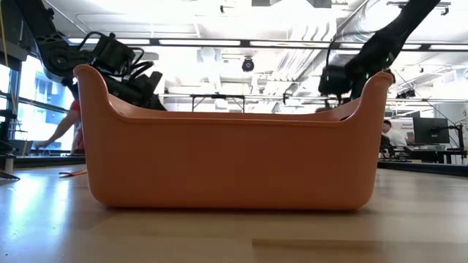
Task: Sort silverware by color (type)
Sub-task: Put the black fork into the green bin
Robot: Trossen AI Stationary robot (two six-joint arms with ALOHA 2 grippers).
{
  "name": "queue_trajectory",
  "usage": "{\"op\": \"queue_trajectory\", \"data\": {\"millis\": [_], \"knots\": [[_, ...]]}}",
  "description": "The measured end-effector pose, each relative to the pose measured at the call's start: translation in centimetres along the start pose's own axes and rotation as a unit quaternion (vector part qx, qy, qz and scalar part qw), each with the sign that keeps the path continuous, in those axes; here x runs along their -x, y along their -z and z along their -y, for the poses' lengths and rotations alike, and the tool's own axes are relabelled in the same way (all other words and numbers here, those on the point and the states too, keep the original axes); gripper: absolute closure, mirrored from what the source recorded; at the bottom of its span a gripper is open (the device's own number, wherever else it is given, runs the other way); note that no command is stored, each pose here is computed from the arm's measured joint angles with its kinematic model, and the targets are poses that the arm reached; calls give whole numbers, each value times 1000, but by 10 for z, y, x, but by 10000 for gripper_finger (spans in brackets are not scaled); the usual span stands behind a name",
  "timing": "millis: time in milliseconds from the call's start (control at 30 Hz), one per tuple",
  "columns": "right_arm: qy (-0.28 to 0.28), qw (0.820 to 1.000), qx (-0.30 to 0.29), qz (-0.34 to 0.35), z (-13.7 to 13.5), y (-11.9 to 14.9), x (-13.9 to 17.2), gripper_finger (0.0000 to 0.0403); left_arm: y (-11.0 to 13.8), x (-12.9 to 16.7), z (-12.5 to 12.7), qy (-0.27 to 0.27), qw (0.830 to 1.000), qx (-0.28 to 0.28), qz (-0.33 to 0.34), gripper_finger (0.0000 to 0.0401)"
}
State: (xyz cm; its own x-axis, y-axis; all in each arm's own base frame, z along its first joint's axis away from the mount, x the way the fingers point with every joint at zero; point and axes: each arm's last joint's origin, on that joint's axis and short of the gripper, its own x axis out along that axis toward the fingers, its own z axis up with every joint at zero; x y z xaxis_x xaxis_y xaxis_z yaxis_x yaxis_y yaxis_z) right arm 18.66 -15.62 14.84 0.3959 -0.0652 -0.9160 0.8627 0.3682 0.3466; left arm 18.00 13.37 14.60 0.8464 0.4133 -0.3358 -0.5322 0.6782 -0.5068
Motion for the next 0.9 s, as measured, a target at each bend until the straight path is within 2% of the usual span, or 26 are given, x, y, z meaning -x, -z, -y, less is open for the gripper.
{"op": "queue_trajectory", "data": {"millis": [200,367,500,667,767,900], "knots": [[-51,997,52,3,-37,26,22,402,3,-1,5,11,1000,-4,-7,401],[-94,992,68,41,-71,47,41,402,4,-1,6,8,1000,-3,-9,401],[-127,986,92,62,-106,55,59,402,6,-1,4,-8,1000,21,-12,401],[-164,974,135,85,-148,61,81,403,5,-1,3,-17,1000,23,-8,401],[-163,971,151,85,-166,62,82,403,7,-1,2,-36,999,23,-8,401],[-150,967,192,75,-191,60,66,403,7,-1,0,-56,998,19,-5,401]]}}
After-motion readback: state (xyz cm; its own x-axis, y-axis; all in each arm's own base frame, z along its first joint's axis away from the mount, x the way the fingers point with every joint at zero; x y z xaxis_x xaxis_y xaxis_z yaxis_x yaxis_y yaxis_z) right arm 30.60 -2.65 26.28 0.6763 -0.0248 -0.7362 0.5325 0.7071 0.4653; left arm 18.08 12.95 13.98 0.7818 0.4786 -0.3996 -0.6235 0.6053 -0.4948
